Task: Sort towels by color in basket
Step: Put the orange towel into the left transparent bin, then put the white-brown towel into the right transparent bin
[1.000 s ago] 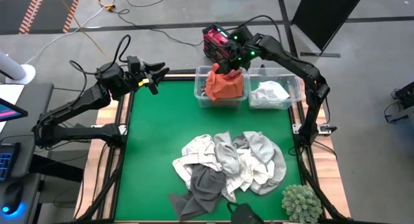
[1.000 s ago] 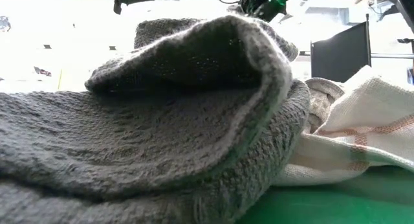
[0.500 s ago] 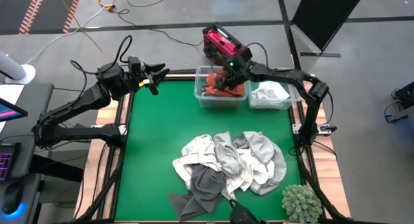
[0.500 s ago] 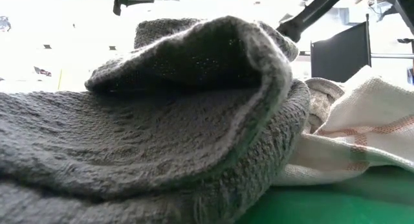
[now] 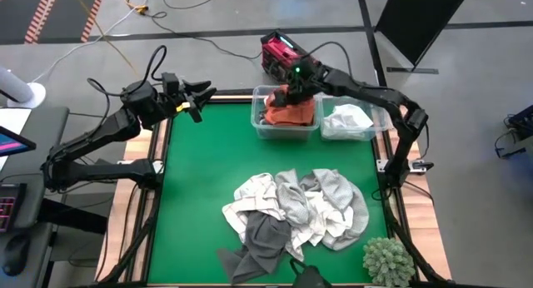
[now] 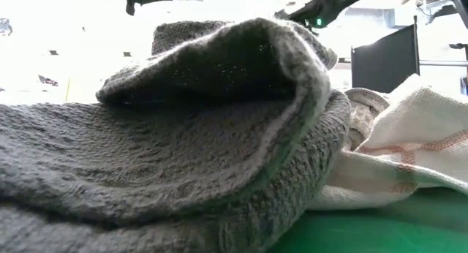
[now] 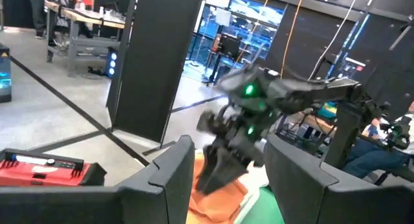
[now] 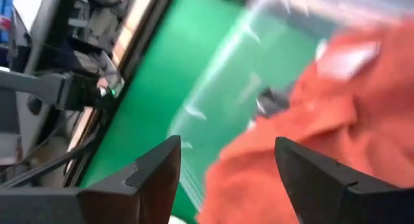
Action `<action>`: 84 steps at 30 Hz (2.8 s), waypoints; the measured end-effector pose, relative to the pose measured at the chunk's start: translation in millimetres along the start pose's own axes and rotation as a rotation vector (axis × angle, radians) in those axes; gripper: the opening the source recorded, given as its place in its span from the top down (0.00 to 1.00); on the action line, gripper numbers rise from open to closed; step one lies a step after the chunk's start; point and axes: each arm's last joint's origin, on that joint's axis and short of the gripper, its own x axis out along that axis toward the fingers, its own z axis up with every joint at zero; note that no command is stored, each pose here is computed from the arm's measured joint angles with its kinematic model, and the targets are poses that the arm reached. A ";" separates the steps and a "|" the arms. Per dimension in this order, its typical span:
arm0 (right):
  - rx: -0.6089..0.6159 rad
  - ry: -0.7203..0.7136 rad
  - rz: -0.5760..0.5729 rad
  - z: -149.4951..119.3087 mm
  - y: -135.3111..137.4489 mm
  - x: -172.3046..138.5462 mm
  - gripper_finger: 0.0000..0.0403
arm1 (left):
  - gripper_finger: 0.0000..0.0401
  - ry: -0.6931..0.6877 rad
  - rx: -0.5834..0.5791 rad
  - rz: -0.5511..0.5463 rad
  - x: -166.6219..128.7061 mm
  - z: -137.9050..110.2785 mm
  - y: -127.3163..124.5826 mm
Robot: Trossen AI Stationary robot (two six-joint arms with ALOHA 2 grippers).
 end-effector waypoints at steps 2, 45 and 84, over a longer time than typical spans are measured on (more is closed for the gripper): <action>-0.042 -0.048 -0.021 8.7 10.5 -11.7 0.32 | 0.56 0.009 0.001 0.003 -2.6 -0.1 0.3; -0.849 0.177 0.112 -35.9 82.9 -47.9 0.32 | 0.56 0.037 -0.014 0.020 -17.5 0.8 1.6; -0.767 0.374 0.099 -229.6 103.7 129.8 0.42 | 0.56 0.097 -0.247 -0.376 -38.2 9.3 -17.0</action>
